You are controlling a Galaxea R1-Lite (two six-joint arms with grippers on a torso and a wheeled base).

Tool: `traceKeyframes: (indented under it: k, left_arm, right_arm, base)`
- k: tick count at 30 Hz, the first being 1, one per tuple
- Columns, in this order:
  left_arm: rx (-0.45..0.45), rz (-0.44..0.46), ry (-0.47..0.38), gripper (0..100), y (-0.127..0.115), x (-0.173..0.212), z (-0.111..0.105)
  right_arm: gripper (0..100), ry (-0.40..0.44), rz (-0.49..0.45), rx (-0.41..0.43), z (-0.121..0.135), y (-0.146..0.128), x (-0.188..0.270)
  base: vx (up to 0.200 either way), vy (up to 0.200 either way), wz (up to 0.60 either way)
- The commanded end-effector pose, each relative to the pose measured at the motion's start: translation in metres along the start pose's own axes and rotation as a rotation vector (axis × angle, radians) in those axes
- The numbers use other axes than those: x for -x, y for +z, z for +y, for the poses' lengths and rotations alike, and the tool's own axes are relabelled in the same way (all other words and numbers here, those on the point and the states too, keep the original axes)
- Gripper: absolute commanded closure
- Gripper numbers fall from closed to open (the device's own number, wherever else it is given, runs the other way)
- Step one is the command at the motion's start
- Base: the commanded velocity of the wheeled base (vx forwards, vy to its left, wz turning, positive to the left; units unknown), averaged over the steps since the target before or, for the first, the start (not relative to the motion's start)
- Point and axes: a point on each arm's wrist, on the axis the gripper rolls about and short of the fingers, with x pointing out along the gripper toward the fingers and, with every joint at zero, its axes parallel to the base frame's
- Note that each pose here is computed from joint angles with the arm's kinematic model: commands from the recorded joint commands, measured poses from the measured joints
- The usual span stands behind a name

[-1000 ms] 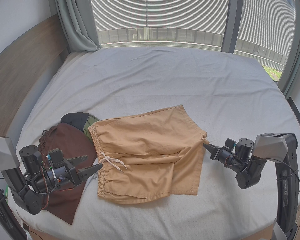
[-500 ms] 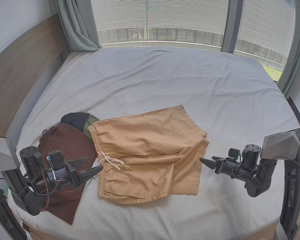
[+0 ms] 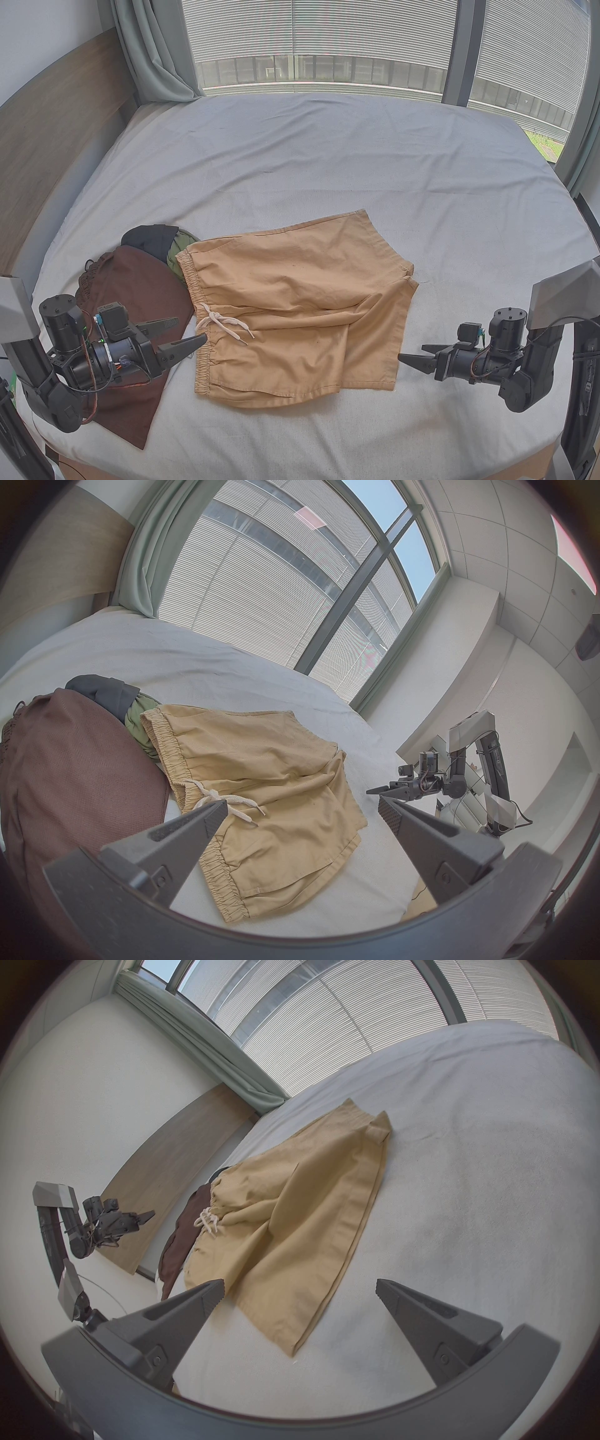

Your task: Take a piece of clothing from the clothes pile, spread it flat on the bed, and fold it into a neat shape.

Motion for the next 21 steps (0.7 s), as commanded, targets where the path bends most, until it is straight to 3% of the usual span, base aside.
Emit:
traceKeyframes:
  k: [1,21]
  left_arm:
    - [0.000,0.000,-0.001,0,0.000,0.000,0.000]
    - [0.003,0.006,-0.012,0,-0.001,0.000,0.000]
  right_arm:
    - [0,0.025,0.041,-0.009,0.006,-0.009,-0.002]
    - [0,0.046,0.159,-0.082,0.008,-0.041,-0.018]
  base:
    - [0.000,0.000,0.00]
    - [0.000,0.000,0.00]
